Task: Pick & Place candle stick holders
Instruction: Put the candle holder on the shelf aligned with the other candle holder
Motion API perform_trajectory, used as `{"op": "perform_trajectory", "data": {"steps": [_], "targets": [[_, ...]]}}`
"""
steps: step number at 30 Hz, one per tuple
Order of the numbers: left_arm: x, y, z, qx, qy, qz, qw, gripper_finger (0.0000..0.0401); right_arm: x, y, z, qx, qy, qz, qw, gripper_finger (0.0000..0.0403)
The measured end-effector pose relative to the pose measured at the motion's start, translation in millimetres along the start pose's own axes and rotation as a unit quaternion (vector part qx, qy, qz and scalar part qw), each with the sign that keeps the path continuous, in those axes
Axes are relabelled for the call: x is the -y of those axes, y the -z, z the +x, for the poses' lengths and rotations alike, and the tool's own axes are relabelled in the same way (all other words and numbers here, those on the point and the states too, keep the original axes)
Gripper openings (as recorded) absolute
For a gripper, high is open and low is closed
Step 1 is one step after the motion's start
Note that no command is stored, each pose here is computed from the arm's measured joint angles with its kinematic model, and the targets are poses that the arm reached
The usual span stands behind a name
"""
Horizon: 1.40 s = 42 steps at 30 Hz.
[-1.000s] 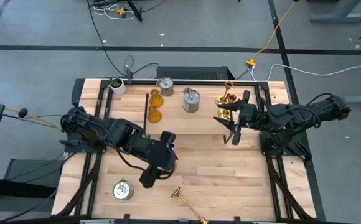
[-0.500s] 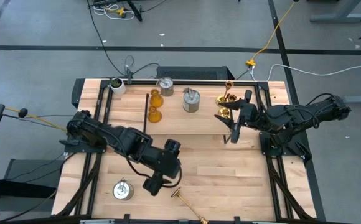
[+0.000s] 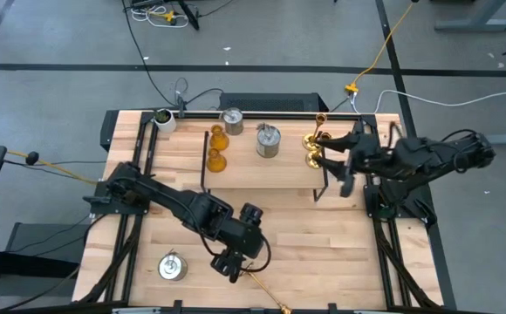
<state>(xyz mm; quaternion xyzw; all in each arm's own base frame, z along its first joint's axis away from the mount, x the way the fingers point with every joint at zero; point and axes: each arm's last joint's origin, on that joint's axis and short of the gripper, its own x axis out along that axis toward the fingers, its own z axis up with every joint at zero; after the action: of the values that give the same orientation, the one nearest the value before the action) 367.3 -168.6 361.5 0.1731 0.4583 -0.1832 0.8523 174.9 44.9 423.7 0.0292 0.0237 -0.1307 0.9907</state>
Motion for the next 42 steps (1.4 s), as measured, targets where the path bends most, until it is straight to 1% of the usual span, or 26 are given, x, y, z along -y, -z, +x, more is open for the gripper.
{"op": "perform_trajectory", "data": {"steps": [3,6,10,14,17,25,28,33,37,42], "targets": [[3,0,2,-0.003,0.002,0.003,1.000,0.0346,5,-5,-11,0.012,-0.031,0.010,0.999,0.0213],[5,-1,3,-0.001,-0.002,0.006,1.000,0.0346,12,-8,-23,0.014,-0.047,0.010,0.999,0.0213],[16,-4,3,0.008,0.001,0.021,1.000,0.0346,21,-6,-36,0.000,-0.049,0.017,0.999,0.0213],[29,-10,9,0.025,-0.014,0.041,0.999,0.0346,25,-1,-41,-0.024,-0.046,0.003,0.999,0.0213],[36,-13,17,0.032,-0.013,0.048,0.998,0.0346,25,2,-41,-0.037,-0.045,-0.005,0.998,0.0213],[50,-18,53,0.025,-0.002,0.056,0.998,0.0346,24,4,-38,-0.048,-0.043,-0.028,0.998,0.0213],[54,-19,71,0.017,0.004,0.059,0.998,0.0346,24,5,-38,-0.052,-0.043,-0.030,0.997,0.0213],[58,-17,98,0.003,0.018,0.060,0.998,0.0346,24,7,-38,-0.060,-0.042,-0.035,0.997,0.0213],[61,-12,120,-0.022,0.025,0.063,0.997,0.0346,24,9,-38,-0.070,-0.041,-0.041,0.996,0.0213],[64,-10,135,-0.033,0.032,0.064,0.997,0.0345,25,11,-39,-0.080,-0.040,-0.045,0.995,0.0213]]}}
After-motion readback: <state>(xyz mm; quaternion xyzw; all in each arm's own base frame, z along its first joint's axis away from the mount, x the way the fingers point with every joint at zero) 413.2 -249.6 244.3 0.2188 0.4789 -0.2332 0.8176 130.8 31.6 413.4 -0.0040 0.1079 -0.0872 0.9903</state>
